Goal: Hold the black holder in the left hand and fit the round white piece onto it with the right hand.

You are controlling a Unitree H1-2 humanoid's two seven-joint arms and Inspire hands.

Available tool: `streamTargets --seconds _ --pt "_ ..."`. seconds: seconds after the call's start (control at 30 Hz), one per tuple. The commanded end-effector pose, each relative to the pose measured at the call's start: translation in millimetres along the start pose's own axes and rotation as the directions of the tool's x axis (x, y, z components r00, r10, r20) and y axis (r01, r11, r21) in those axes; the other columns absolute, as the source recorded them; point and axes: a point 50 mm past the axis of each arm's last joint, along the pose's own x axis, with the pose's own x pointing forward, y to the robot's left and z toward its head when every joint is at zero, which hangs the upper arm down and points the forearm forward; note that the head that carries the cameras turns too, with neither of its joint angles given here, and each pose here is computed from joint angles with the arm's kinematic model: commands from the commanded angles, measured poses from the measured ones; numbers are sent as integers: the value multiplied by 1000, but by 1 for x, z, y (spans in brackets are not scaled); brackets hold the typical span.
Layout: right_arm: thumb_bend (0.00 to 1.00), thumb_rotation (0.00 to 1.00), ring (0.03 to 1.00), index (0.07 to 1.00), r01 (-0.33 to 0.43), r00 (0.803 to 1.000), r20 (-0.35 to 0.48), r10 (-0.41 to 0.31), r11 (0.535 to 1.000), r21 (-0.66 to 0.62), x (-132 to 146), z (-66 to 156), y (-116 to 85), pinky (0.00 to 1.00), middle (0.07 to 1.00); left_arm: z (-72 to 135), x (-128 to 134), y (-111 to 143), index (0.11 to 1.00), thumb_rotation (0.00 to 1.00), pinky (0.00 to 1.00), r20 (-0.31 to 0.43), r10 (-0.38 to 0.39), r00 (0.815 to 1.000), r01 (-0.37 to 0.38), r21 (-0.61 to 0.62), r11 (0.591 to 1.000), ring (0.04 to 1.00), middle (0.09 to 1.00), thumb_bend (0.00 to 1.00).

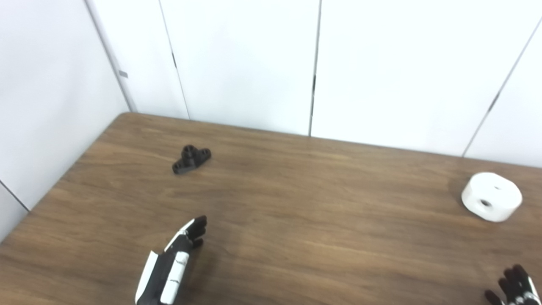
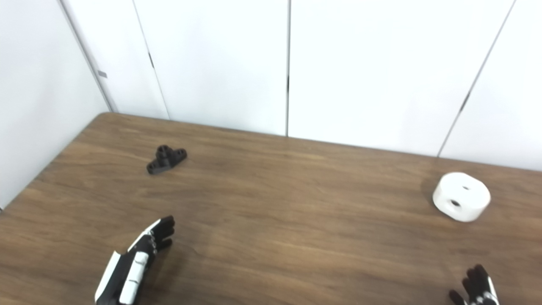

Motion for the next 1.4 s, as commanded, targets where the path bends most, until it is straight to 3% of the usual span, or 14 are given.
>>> streamTargets --seconds 0.0,0.23,0.4,0.63,0.8,0.9,1.0,1.13,1.23,1.37 --pt "580 1000 1000 1000 -8 1000 -13 8 1000 -12 0 -4 -4 1000 1000 3 -1 -10 875 968 856 38 23 999 -23 -10 1000 897 901 550" --pt "592 1000 1000 1000 -10 1000 -17 10 1000 -3 2 -7 -6 1000 1000 0 1 -10 877 954 853 35 23 999 -23 2 1000 903 903 551" --pt "588 1000 1000 1000 3 1000 -20 -3 1000 -3 3 -7 -4 1000 1000 -1 1 -9 884 848 877 23 11 1000 -12 22 1000 915 913 576" --pt "572 1000 1000 1000 2 999 -33 -1 1000 12 2 -7 -3 1000 1000 4 3 -7 890 517 810 33 18 999 -22 115 993 891 908 549" --pt "573 1000 1000 1000 7 999 -34 -6 1000 8 2 -9 -4 1000 1000 20 13 0 889 296 820 47 43 998 -50 162 986 889 905 614" --pt "578 1000 1000 1000 4 999 -38 -3 1000 11 2 -8 -5 1000 1000 29 26 5 878 230 821 46 51 998 -59 200 978 891 903 712" --pt "567 1000 1000 1000 1 999 -35 -1 1000 -1 2 -9 -5 1000 1000 38 41 14 880 222 840 65 65 996 -80 264 961 898 908 753" --pt "574 1000 1000 1000 4 999 -37 -4 1000 -5 3 -9 -6 1000 1000 51 61 24 891 294 878 81 84 993 -108 368 923 908 910 760" --pt "568 1000 1000 1000 8 999 -42 -8 1000 -1 1 -9 -7 1000 1000 60 77 31 897 288 814 81 90 993 -117 438 891 886 914 748" --pt "576 1000 1000 1000 11 999 -40 -11 1000 0 0 -8 -7 1000 1000 72 98 39 906 321 832 77 82 994 -110 525 844 903 924 800"
